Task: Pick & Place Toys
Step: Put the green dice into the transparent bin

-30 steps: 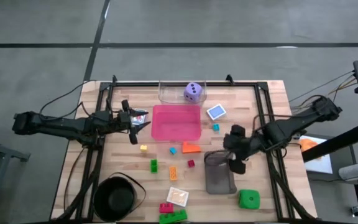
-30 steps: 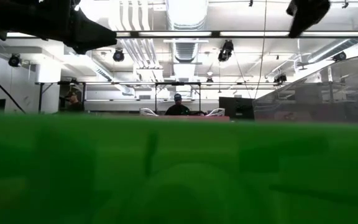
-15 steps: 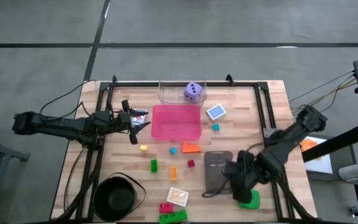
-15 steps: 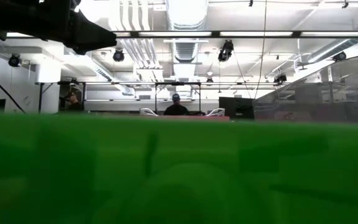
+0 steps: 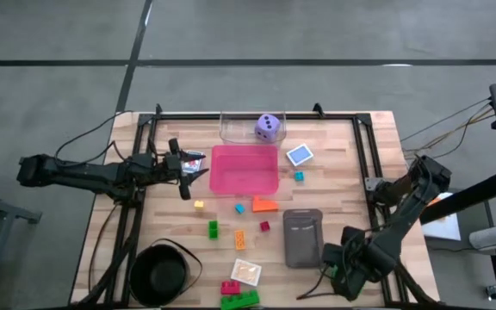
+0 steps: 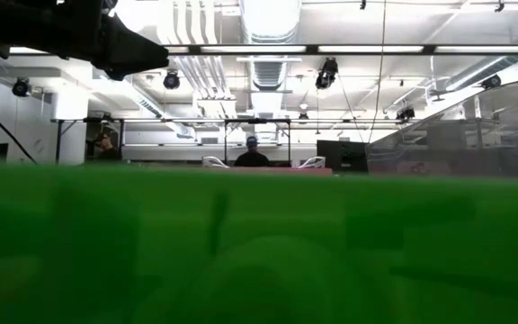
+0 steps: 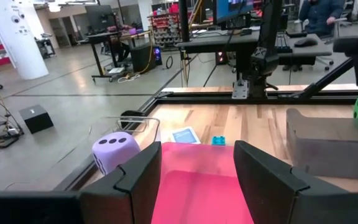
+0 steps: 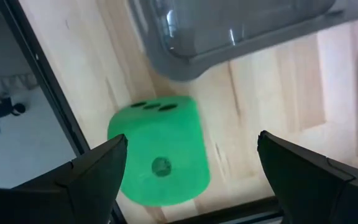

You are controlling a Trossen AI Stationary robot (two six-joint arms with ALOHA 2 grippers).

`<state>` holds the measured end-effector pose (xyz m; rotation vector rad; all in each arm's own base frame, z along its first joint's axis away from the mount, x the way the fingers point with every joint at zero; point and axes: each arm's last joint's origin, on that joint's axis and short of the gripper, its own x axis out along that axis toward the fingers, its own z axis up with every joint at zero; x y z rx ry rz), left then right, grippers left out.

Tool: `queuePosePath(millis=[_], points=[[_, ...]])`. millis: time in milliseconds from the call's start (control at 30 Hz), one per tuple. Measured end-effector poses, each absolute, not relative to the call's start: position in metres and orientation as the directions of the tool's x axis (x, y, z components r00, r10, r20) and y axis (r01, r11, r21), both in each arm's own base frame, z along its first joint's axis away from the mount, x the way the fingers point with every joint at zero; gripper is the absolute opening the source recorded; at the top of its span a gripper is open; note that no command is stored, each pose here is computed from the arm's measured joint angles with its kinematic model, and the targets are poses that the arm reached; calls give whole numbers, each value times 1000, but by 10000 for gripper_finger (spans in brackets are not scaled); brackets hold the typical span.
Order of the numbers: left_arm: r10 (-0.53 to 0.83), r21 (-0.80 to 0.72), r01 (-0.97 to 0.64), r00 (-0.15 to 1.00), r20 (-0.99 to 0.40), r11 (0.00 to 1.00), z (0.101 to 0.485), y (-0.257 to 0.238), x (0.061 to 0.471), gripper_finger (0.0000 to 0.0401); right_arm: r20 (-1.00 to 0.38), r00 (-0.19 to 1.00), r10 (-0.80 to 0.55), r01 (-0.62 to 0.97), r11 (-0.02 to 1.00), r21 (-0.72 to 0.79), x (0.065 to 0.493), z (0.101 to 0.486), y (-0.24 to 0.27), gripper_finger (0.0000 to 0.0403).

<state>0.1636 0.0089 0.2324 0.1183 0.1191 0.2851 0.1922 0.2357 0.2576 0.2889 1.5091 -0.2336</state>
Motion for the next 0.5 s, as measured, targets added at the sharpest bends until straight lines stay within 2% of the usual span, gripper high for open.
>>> queuePosePath(millis=[333,500], points=[[287,133,-273,953,-101,953,232,9,164,204,-996,19,90,344,934,91,188,236,265,354],[288,134,-274,952,-101,953,232,9,164,204,-997,-56,58,330,943,36,187,218,274,354]])
